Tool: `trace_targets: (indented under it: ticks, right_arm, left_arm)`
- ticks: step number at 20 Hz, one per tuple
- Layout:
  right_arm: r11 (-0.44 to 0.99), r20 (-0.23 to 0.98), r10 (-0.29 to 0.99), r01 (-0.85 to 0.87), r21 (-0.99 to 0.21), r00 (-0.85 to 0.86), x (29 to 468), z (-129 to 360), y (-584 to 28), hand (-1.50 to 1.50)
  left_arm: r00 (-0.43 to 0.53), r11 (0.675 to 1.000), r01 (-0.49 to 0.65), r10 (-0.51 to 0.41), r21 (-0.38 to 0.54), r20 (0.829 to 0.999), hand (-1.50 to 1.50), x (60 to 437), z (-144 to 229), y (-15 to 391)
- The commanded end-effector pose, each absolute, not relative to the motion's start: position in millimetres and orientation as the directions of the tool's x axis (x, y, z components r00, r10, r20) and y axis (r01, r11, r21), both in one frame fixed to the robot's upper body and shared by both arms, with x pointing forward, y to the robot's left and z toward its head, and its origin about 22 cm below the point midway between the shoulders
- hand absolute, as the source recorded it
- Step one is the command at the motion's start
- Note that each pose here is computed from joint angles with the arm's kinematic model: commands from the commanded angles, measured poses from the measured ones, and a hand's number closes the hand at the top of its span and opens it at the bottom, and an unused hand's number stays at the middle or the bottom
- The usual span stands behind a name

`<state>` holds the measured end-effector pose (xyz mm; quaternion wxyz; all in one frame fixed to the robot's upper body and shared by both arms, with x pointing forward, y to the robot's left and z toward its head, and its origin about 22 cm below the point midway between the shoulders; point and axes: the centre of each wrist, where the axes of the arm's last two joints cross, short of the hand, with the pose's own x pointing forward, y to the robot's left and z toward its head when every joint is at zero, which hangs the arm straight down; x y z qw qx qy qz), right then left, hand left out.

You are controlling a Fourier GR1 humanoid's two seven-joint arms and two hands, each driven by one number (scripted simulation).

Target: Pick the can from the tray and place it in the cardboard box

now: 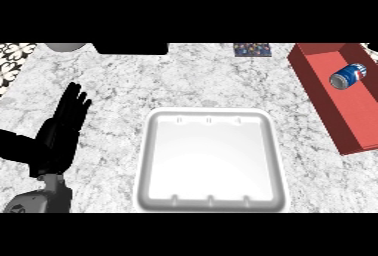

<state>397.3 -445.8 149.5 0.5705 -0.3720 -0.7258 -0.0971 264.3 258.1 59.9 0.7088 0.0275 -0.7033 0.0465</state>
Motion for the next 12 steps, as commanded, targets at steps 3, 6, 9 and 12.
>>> trace_targets:
  ticks: [3, 6, 9, 12]
  right_arm:
    - [0.685, 0.916, 0.378, 0.705, -0.182, -0.130, 372, 124, -473, -1.50]
    - [0.678, 0.914, 0.373, 0.720, -0.150, -0.161, 352, 128, -499, -1.50]
    - [0.670, 0.908, 0.395, 0.720, -0.181, -0.140, 342, 113, -506, -1.50]
    - [0.673, 0.911, 0.381, 0.722, -0.157, -0.157, 318, 123, -537, -1.50]
  left_arm:
    - [0.026, 0.994, -0.108, 0.030, -0.027, 0.999, 0.00, 277, 58, 258]
    - [0.016, 0.994, -0.105, 0.030, -0.028, 0.999, 0.00, 271, 57, 249]
    - [0.011, 0.994, -0.097, 0.045, -0.044, 0.999, 0.00, 272, 71, 262]
    - [0.007, 0.994, -0.107, 0.019, -0.019, 1.000, 0.00, 257, 62, 241]
